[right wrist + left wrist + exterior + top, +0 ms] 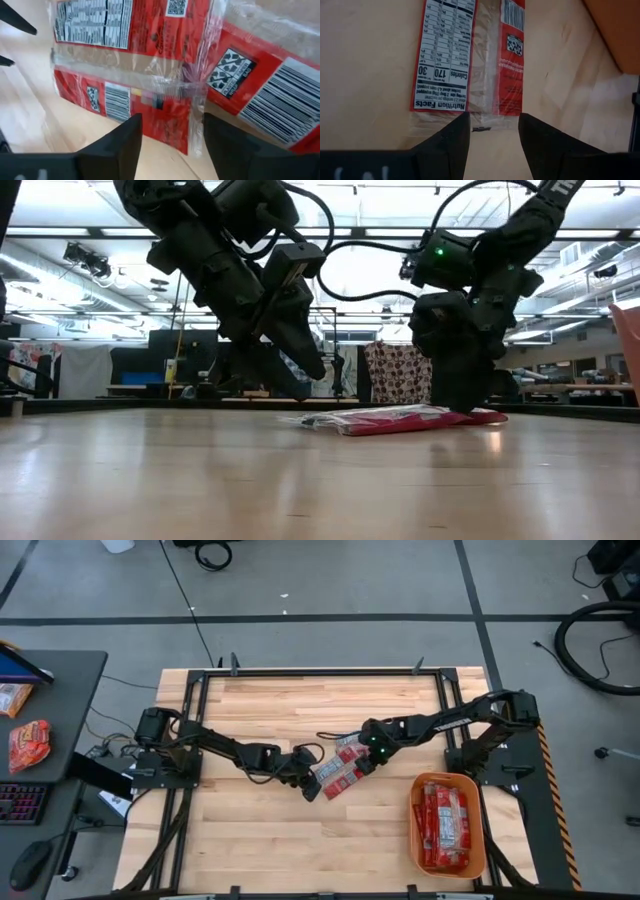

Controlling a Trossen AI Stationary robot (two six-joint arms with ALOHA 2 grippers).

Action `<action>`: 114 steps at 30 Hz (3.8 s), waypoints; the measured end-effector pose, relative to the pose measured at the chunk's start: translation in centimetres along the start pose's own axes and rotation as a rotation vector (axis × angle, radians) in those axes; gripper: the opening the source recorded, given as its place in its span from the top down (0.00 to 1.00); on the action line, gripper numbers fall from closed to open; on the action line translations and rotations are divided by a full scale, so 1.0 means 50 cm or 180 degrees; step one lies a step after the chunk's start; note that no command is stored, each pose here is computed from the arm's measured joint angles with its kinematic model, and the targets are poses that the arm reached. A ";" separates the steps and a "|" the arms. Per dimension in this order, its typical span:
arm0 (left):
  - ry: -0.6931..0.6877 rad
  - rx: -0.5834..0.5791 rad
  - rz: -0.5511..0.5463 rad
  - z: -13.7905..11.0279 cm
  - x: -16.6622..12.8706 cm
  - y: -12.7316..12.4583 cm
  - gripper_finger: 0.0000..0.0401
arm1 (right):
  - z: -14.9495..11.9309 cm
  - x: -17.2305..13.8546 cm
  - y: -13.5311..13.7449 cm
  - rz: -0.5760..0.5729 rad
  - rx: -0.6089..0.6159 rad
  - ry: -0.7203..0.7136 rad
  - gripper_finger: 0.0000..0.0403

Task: Sort popcorn bags into baskets
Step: Put the bottom red popcorn bag into the orange bin

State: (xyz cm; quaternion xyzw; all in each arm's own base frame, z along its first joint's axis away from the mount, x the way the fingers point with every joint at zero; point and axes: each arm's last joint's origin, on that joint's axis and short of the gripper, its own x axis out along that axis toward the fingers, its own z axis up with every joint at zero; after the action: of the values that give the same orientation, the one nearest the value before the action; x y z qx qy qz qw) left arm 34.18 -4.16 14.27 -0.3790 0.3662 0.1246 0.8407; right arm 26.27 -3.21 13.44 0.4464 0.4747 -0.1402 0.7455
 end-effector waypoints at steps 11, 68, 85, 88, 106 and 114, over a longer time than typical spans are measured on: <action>-0.0020 -0.0021 0.0011 0.000 0.000 0.000 0.57 | 0.014 0.004 0.017 0.0433 -0.0147 -0.0454 0.50; 0.0457 0.0450 0.0455 -0.064 -0.007 0.001 0.57 | 0.068 0.107 0.114 0.0653 -0.0845 -0.0382 0.57; 0.0196 0.0673 -0.0210 0.027 -0.165 -0.037 0.57 | 0.052 0.049 0.138 0.1295 -0.1545 0.0120 0.90; 0.0045 0.0726 -0.0058 0.035 -0.181 -0.032 0.57 | 0.034 -0.007 0.159 0.1672 -0.2046 0.0268 0.90; -0.0179 0.0767 0.0123 0.066 -0.185 -0.008 0.57 | -0.190 -0.257 0.092 0.1122 -0.2762 0.1993 0.90; -0.0191 0.0823 0.0137 0.070 -0.185 -0.005 0.57 | -0.250 -0.254 0.036 0.0603 -0.2613 0.2548 0.89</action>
State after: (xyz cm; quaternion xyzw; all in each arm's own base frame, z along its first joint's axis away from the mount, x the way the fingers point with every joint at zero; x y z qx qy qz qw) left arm 29.63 -1.15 22.52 -0.2556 0.3620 0.1057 0.8902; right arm 13.65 5.08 23.08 0.1795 0.6931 0.3024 0.6293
